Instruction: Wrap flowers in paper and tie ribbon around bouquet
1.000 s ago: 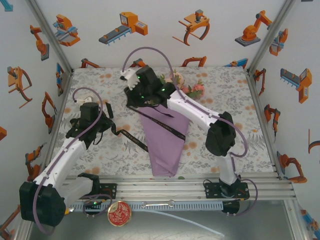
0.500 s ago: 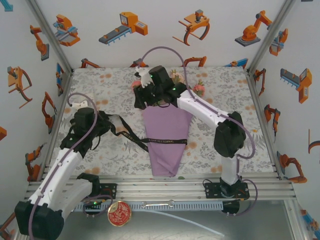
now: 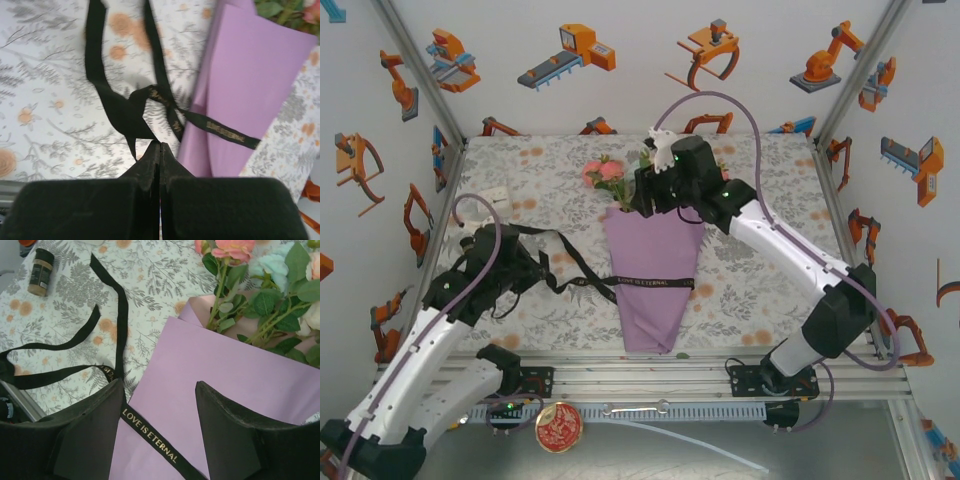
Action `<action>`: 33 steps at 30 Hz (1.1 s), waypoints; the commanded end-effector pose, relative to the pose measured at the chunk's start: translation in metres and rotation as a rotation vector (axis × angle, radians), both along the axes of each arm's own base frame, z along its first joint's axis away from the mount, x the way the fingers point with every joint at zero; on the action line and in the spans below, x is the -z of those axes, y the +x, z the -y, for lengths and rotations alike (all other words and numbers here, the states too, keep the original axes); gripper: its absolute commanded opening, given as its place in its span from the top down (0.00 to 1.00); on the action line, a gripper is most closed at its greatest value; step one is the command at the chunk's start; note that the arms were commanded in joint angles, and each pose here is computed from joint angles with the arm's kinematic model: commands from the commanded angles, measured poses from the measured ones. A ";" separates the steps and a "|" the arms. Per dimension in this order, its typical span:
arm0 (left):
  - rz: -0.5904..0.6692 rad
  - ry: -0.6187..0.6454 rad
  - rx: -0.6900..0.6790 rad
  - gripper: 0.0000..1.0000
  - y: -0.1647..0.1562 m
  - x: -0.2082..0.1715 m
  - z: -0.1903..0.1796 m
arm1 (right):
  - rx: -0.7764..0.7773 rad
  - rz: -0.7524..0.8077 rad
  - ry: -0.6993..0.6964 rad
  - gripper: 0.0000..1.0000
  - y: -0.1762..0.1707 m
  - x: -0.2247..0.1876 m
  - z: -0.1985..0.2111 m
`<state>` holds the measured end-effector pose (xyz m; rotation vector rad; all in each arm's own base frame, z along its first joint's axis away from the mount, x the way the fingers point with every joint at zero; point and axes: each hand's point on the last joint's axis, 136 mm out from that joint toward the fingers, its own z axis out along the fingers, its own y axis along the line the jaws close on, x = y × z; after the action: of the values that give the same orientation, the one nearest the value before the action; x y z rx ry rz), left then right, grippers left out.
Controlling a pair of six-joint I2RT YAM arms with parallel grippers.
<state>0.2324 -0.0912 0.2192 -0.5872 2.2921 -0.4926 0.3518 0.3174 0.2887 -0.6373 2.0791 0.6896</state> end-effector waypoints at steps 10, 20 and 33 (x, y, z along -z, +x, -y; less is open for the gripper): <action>0.346 0.120 0.688 1.00 0.109 -0.062 0.262 | 0.603 -0.021 0.040 0.43 0.013 0.003 0.161; 0.535 0.189 0.954 0.60 0.061 -0.064 0.294 | 0.433 -0.050 -0.028 0.41 -0.003 0.038 0.169; 0.677 0.373 0.885 0.52 0.024 -0.074 0.185 | -0.160 -0.271 -0.201 0.44 0.016 0.130 0.033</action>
<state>0.2564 -0.2908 0.3036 0.7248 1.7856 -0.5997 0.3930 0.2560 0.1635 -0.6026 2.4175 0.6496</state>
